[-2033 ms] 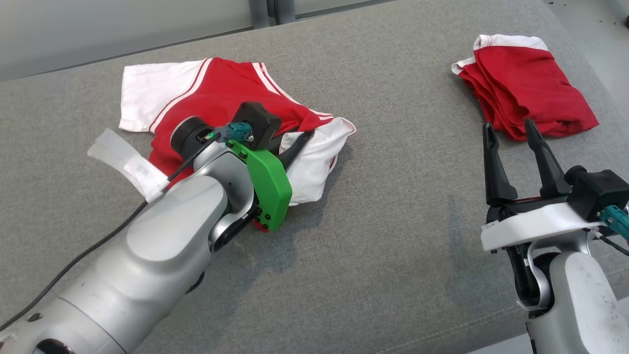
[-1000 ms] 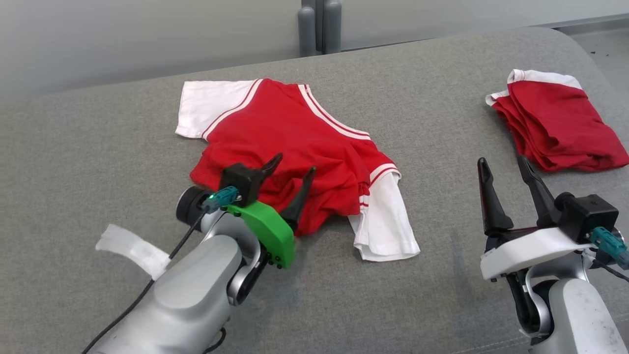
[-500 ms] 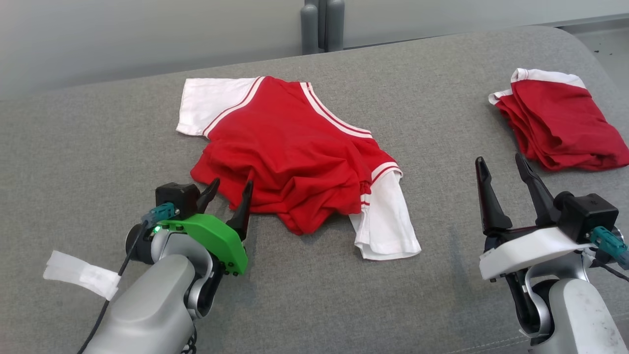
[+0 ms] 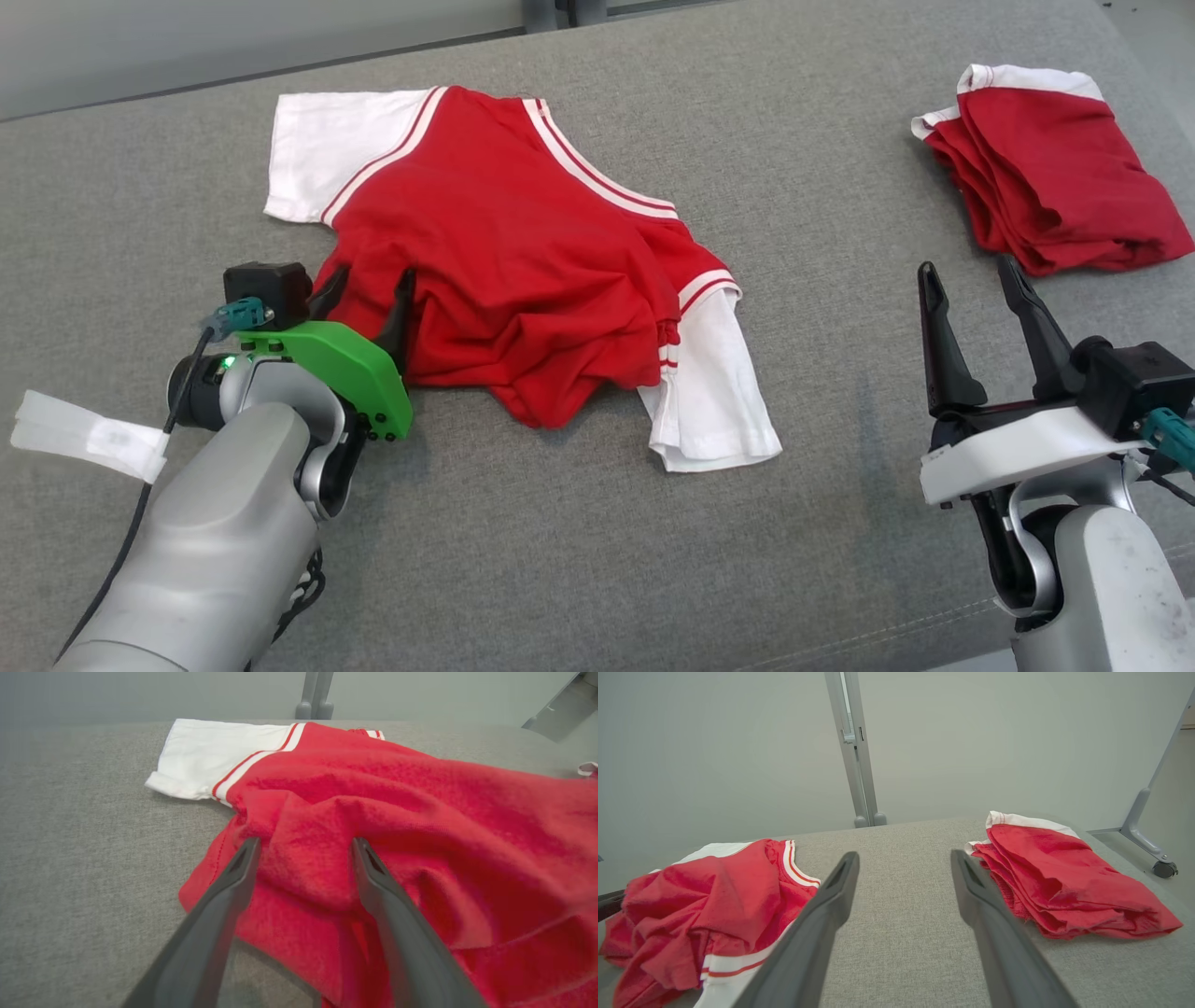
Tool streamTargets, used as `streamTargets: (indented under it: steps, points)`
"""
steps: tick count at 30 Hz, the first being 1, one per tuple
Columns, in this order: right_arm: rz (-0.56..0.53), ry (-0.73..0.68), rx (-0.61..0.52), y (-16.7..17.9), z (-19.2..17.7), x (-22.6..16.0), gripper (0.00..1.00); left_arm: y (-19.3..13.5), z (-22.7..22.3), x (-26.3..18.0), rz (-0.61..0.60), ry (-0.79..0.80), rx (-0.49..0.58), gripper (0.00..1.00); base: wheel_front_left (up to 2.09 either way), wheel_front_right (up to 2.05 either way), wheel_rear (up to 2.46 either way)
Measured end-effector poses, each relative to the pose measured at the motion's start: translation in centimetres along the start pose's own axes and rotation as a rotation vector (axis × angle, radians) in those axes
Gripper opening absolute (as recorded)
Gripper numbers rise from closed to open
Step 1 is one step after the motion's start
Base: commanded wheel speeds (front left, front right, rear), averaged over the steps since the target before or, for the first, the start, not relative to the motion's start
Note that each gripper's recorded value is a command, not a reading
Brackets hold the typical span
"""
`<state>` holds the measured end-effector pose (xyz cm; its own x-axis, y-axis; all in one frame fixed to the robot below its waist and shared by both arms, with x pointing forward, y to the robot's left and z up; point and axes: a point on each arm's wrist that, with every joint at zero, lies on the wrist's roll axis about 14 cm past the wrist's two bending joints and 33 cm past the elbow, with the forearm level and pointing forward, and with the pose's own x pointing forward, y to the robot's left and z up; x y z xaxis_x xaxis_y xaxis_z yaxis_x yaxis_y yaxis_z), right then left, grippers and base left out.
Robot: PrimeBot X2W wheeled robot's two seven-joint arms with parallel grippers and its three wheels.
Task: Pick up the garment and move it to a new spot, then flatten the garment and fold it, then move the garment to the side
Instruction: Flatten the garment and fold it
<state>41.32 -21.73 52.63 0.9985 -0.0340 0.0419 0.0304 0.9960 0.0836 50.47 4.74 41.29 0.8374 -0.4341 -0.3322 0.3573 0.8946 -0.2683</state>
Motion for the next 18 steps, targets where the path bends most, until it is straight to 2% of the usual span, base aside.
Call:
streamTargets:
  steps: [5,6,7,8,13,18]
  points:
    - [-0.005,0.016,-0.005,-0.2,-0.6,0.4,1.00,0.6,-1.6,0.9,0.007,0.065,-0.014,1.00,0.00,0.00,0.00]
    - [-0.006,0.015,-0.006,-0.2,-0.6,0.5,1.00,0.5,-1.7,1.1,0.006,0.068,-0.016,0.84,0.00,0.00,0.00]
    - [-0.006,0.014,-0.006,-0.3,-0.6,0.5,1.00,0.5,-1.6,1.2,0.006,0.066,-0.017,0.45,0.00,0.00,0.00]
    - [-0.007,0.013,-0.006,-0.3,-0.7,0.5,1.00,0.4,-1.5,1.3,0.002,0.060,-0.019,0.00,0.00,0.00,0.00]
    - [0.000,0.007,-0.001,0.0,-0.6,0.6,1.00,0.5,-0.2,1.2,0.005,0.009,0.000,0.00,0.00,0.00,0.00]
    - [0.022,-0.011,0.007,0.8,-0.1,0.9,1.00,0.6,4.7,1.1,0.025,-0.122,0.086,0.00,0.00,0.00,0.00]
